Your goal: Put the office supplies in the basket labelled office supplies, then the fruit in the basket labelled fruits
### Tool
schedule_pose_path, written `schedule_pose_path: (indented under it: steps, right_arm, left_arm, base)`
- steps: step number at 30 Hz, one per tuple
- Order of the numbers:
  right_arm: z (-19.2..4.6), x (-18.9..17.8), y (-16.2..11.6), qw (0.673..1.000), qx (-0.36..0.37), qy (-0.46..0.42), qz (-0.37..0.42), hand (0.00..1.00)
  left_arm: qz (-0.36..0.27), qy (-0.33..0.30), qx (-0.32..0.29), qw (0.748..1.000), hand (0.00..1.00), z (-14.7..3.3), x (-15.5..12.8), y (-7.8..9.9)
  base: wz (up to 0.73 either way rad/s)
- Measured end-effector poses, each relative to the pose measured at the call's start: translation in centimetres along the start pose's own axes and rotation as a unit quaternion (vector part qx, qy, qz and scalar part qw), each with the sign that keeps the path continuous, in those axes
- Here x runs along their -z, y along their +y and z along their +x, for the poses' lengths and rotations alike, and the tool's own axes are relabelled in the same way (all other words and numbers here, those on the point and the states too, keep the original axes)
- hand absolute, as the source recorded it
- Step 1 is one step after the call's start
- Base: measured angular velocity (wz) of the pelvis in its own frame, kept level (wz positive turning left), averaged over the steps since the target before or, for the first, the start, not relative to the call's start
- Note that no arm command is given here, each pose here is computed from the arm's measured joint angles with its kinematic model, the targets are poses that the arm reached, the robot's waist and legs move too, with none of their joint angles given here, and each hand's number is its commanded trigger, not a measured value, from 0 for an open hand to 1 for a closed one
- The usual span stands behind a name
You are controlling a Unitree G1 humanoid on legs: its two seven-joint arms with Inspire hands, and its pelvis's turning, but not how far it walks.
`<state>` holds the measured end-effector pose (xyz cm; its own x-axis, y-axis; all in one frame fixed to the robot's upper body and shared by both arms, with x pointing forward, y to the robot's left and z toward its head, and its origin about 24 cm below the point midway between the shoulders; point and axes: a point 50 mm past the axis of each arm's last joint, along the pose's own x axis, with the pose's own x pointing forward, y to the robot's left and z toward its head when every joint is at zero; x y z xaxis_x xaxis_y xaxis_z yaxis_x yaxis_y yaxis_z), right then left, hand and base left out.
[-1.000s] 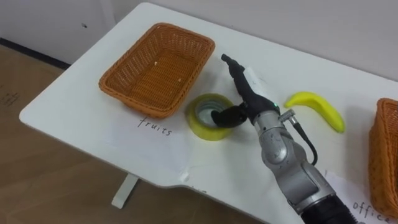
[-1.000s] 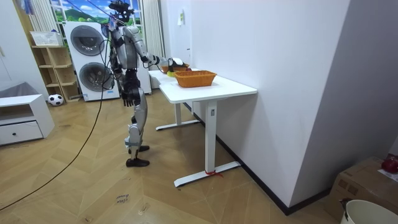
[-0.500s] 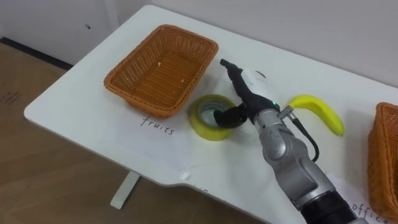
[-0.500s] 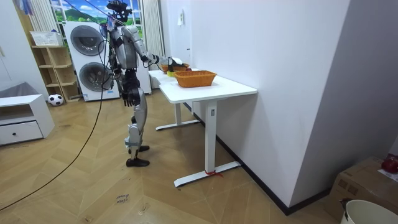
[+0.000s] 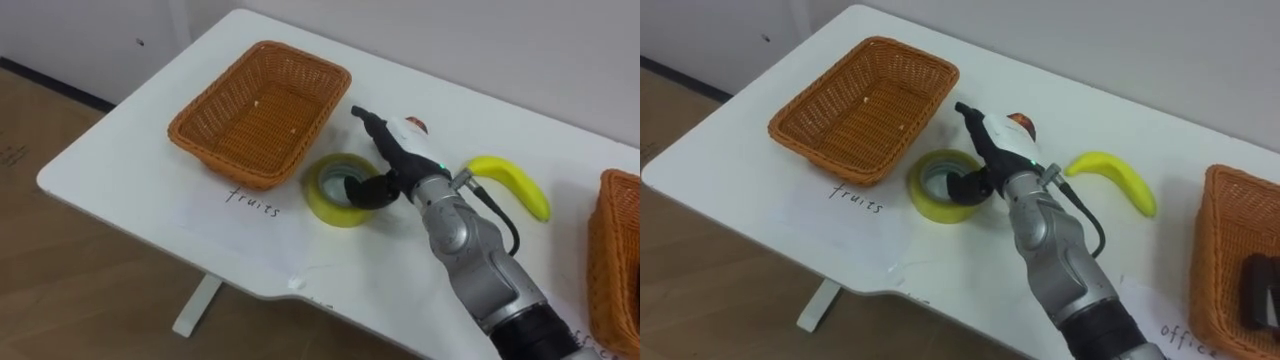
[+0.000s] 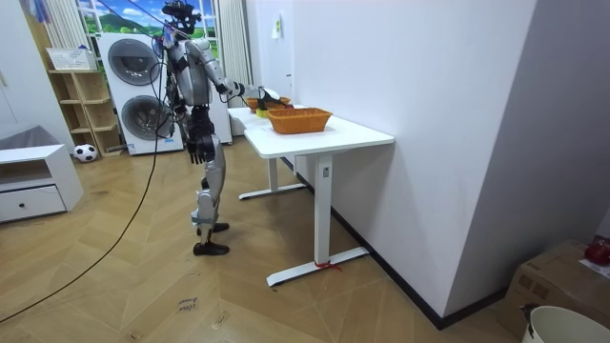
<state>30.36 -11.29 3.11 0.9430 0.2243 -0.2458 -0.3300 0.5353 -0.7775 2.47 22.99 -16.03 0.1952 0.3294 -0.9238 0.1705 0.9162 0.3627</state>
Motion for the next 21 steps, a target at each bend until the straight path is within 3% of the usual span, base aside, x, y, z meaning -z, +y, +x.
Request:
schedule_pose_path:
  steps: [12, 21]
  right_arm:
    - [0.0, 0.3, -0.1, 1.0, -0.014, 0.004, 0.005, 0.0]
    - [0.0, 1.0, -0.6, 0.997, -0.068, 0.014, 0.032, 0.0]
  left_arm:
    - [0.0, 0.003, -0.001, 1.0, 0.0, 0.0, 0.3, 0.0]
    - [0.001, 0.012, 0.0, 1.0, 0.0, 0.0, 0.4, 0.1]
  base:
    - [0.0]
    - [0.01]
